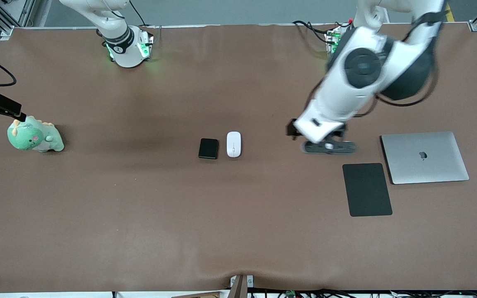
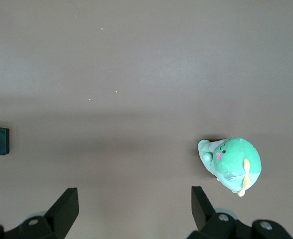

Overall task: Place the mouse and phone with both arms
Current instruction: 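Move the left gripper over the white mouse in the middle, then grasp the white mouse with the left gripper while the right gripper approaches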

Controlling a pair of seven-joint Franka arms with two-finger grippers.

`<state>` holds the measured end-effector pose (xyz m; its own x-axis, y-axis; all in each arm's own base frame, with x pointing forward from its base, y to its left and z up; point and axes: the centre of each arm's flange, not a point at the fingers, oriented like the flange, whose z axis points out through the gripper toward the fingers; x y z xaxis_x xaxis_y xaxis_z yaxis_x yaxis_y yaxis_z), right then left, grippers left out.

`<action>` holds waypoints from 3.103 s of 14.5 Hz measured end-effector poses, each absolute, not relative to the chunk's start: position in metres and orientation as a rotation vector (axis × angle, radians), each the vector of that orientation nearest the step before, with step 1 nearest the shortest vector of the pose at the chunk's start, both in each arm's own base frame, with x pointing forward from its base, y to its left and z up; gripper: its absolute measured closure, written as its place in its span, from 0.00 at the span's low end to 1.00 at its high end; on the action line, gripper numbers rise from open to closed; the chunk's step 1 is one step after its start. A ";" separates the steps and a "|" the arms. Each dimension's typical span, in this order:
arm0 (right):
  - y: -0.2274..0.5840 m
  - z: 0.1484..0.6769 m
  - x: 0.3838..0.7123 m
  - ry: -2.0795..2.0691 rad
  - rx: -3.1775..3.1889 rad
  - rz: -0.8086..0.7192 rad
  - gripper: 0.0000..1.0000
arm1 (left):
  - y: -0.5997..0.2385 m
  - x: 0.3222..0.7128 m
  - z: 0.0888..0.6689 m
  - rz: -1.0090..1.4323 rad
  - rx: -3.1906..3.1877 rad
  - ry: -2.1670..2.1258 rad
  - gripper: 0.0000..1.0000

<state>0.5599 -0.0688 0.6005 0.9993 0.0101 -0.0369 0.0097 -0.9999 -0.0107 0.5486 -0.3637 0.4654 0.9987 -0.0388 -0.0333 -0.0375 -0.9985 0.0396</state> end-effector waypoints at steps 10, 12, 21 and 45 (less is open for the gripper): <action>-0.070 0.583 0.569 -0.014 -3.127 0.106 0.00 | -0.501 0.506 0.337 -0.017 3.105 0.030 0.00; -0.070 0.582 0.569 -0.014 -3.126 0.108 0.00 | -0.517 0.497 0.315 0.026 3.145 0.020 0.00; -0.045 0.569 0.586 -0.085 -3.131 0.065 0.00 | -0.557 0.476 0.237 0.099 3.090 0.049 0.00; 0.045 0.452 0.641 -0.193 -3.082 0.240 0.00 | -0.564 0.470 0.211 0.067 3.118 0.090 0.38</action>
<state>0.6411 0.0451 0.4515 0.9802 0.1275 -0.1514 0.1207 -0.9913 -0.0532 0.4704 -0.5635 0.2107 0.9974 0.0583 0.0423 0.0573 -0.9981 0.0224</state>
